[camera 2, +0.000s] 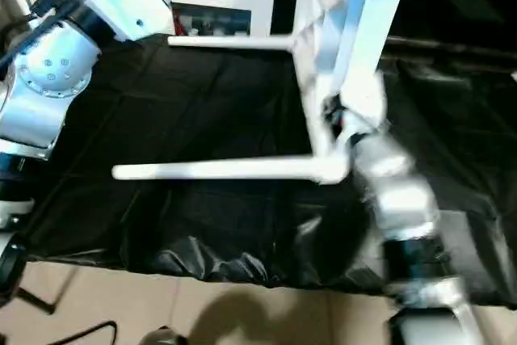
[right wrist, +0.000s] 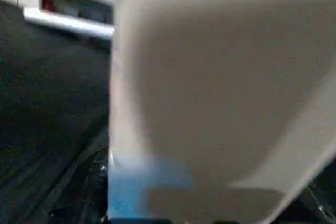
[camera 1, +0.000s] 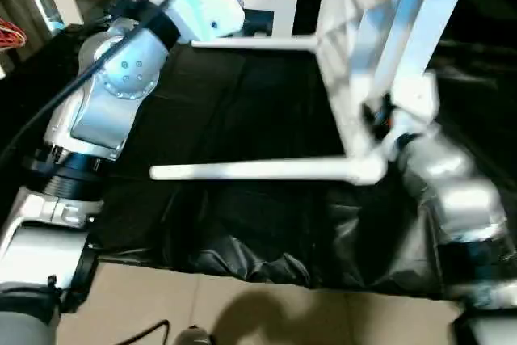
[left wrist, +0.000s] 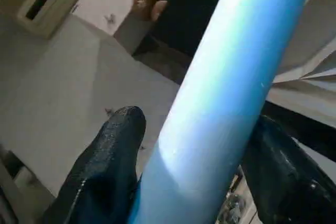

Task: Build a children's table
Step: Flip table

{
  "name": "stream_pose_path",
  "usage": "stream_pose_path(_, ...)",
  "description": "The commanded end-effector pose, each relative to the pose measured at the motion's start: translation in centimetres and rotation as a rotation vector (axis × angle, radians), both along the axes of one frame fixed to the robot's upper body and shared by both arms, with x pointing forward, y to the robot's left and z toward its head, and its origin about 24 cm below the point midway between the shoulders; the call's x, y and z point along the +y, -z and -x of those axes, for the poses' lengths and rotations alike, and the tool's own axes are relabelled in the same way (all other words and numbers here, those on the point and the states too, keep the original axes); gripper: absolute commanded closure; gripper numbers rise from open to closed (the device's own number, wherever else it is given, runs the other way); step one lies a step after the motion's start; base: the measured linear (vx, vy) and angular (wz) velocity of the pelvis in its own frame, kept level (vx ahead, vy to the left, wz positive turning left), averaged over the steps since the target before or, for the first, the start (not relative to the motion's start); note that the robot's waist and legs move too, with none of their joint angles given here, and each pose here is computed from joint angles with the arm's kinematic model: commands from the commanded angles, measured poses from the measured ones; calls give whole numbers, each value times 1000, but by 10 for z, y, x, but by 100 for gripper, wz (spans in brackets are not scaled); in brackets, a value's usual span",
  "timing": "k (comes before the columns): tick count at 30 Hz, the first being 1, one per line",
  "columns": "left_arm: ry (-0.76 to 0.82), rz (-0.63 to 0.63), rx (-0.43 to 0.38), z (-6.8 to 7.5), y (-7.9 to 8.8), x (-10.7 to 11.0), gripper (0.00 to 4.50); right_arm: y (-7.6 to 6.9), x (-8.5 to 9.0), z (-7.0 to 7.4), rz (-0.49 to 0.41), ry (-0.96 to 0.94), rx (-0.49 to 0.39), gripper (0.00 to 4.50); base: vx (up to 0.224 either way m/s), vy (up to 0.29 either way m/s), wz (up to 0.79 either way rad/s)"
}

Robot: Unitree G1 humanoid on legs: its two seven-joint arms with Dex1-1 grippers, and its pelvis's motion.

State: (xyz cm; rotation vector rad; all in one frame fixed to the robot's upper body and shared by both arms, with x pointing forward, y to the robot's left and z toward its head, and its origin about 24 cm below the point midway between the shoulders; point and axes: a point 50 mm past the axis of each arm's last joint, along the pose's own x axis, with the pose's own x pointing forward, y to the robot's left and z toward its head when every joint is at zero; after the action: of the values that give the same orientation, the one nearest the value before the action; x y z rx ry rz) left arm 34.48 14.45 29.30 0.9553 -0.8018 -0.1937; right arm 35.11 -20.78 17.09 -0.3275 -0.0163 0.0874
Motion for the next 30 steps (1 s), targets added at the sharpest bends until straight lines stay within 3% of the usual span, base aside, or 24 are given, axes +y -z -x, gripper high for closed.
stream_pose_path(1,-85,262,10,-3,-7,41,180,-38,-32,5,60,98,-139,244,0,0,0)
stream_pose_path(2,-99,322,18,-3,-6,51,182,-54,-41,5,89,110,-178,244,0,0,0)
stream_pose_path(5,-110,416,44,-2,1,64,190,-82,-51,7,126,99,-237,244,0,0,0)
stream_pose_path(6,-114,482,74,-1,9,71,194,-99,-55,9,146,83,-275,244,0,0,0)
stream_pose_path(8,-115,500,83,-1,12,73,203,-104,-56,10,151,77,-285,244,0,0,0)
stream_pose_path(9,-107,544,117,0,20,76,207,-117,-56,12,153,44,-310,244,0,0,0)
stream_pose_path(10,-107,551,121,0,22,77,214,-119,-55,13,151,37,-315,244,0,0,0)
stream_pose_path(11,-103,606,148,2,30,80,214,-135,-53,17,133,-18,-347,244,0,0,0)
stream_pose_path(14,-98,653,187,4,39,82,223,-149,-49,21,131,-82,-368,244,0,0,0)
stream_pose_path(18,-95,633,238,4,51,76,227,-152,-41,22,169,-178,-331,244,0,0,0)
stream_pose_path(23,-106,608,267,1,52,70,231,-138,-28,18,175,-277,-267,244,0,0,0)
stream_pose_path(25,-115,596,276,0,52,69,233,-136,-27,18,183,-298,-255,196,0,0,0)
stream_pose_path(29,-122,581,287,1,53,68,234,-135,-24,19,199,-340,-246,176,0,0,0)
stream_pose_path(30,-126,580,294,1,53,68,234,-134,-23,19,228,-351,-248,144,0,0,0)
